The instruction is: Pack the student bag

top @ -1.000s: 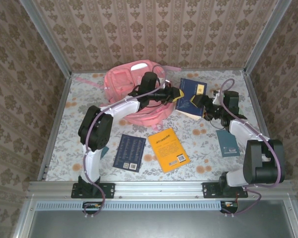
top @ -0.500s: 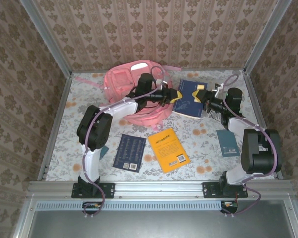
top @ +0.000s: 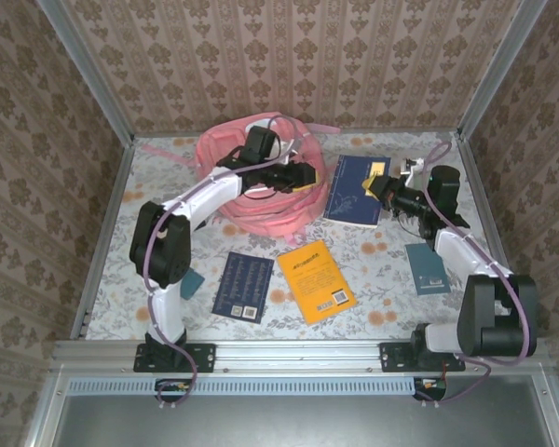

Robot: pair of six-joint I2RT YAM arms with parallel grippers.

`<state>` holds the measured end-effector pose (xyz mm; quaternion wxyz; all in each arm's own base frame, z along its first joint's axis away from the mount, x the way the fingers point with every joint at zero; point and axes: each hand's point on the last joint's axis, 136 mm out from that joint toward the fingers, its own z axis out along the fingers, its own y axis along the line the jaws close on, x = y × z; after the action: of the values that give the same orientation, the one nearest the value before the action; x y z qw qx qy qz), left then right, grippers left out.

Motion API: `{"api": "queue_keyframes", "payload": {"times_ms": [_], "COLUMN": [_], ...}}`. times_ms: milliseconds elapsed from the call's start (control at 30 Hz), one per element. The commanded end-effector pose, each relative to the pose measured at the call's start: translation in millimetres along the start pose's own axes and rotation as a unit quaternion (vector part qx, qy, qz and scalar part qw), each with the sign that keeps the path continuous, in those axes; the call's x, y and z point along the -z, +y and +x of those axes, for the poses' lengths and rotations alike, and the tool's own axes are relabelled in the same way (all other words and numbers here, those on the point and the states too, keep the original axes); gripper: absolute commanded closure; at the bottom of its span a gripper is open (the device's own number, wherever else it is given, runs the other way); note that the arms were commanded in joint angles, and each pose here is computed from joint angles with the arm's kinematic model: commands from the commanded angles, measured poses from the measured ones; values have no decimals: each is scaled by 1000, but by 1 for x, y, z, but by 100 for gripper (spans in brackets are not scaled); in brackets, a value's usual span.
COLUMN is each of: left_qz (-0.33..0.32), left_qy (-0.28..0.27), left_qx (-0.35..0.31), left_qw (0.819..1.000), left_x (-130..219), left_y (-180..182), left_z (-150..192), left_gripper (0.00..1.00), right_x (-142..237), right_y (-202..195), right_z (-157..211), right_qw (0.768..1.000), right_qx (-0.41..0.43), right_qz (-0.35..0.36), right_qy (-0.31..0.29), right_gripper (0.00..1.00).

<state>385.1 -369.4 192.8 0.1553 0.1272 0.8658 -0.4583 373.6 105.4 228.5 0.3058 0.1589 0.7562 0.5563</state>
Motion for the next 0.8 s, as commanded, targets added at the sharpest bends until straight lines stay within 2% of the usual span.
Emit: {"api": "queue_keyframes", "payload": {"times_ms": [0, 67, 167, 300, 333, 400, 500, 700, 767], "left_qz": [-176, -235, -321, -397, -409, -403, -410, -452, -471], "left_qy": [19, 24, 46, 78, 80, 85, 93, 121, 125], "left_qx": [-74, -99, -161, -240, -251, -264, -288, -340, -361], "left_qw": [981, 967, 932, 882, 874, 872, 860, 816, 795], "left_x": [38, 46, 49, 39, 37, 30, 25, 13, 10], "left_y": [56, 78, 104, 126, 130, 131, 134, 150, 155], "left_z": [9, 8, 8, 10, 9, 10, 10, 9, 6], "left_gripper": [58, 58, 58, 57, 57, 57, 55, 50, 48], "right_x": [7, 8, 8, 8, 7, 7, 5, 4, 3], "right_y": [-6, -6, -5, -6, -7, -8, -10, -12, -13], "right_z": [3, 7, 12, 17, 17, 19, 21, 26, 28], "right_qw": [999, 999, 999, 999, 999, 999, 999, 999, 999], "right_qx": [17, 19, 24, 24, 22, 21, 19, 15, 15], "right_qz": [25, 28, 33, 34, 34, 34, 33, 33, 31], "right_qy": [-15, -14, -9, -4, -3, 0, 5, 12, 13], "right_gripper": [100, 100, 100, 100, 100, 100, 100, 100, 100]}}
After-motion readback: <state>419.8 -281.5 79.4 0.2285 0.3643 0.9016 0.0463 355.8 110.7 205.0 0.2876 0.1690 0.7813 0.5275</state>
